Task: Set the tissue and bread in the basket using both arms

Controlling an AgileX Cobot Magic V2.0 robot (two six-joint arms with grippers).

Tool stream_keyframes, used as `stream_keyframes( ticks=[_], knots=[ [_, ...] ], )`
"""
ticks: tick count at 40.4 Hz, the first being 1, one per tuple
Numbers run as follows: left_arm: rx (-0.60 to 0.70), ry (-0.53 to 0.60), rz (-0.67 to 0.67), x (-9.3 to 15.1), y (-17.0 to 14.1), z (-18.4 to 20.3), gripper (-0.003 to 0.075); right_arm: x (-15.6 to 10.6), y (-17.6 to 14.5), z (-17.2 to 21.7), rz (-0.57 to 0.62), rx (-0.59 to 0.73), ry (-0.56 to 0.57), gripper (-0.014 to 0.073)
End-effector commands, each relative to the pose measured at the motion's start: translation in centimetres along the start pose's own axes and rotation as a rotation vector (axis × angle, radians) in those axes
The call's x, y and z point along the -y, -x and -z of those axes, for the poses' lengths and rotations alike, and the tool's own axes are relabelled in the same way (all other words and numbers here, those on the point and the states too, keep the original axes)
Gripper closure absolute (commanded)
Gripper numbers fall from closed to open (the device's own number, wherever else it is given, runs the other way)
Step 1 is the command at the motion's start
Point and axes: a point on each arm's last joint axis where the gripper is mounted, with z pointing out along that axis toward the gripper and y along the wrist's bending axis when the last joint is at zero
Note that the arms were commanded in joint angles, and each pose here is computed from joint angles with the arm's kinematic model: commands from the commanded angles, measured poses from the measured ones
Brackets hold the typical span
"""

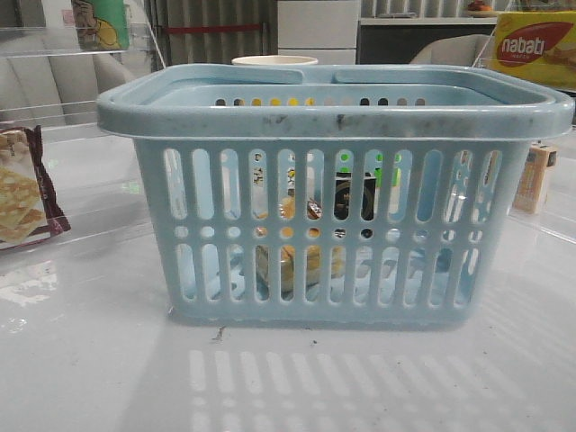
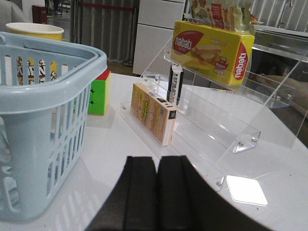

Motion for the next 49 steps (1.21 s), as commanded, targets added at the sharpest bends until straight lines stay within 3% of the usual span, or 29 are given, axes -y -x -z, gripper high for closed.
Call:
stream_keyframes(
  ticks=[1,9,17,49],
  knots=[
    [0.113,-0.009,0.01,0.05,1.0,0.2,0.0629,0.14,0.93,0.19,-0.002,0.113,-0.019,0.0519],
    [0.113,-0.009,0.01,0.05,1.0,0.2,0.0629,0.14,0.94,0.19,-0.001,0.113,-0.019,0.0519],
    [0.113,-0.009,0.01,0.05,1.0,0.2,0.0629,0.13,1.21,0.23,-0.077,0.144,-0.012,0.0519],
    [0.113,-0.009,0.01,0.05,1.0,0.2,0.0629,0.11,1.21,0.23,-0.063,0.144,-0.011,0.0519]
  ],
)
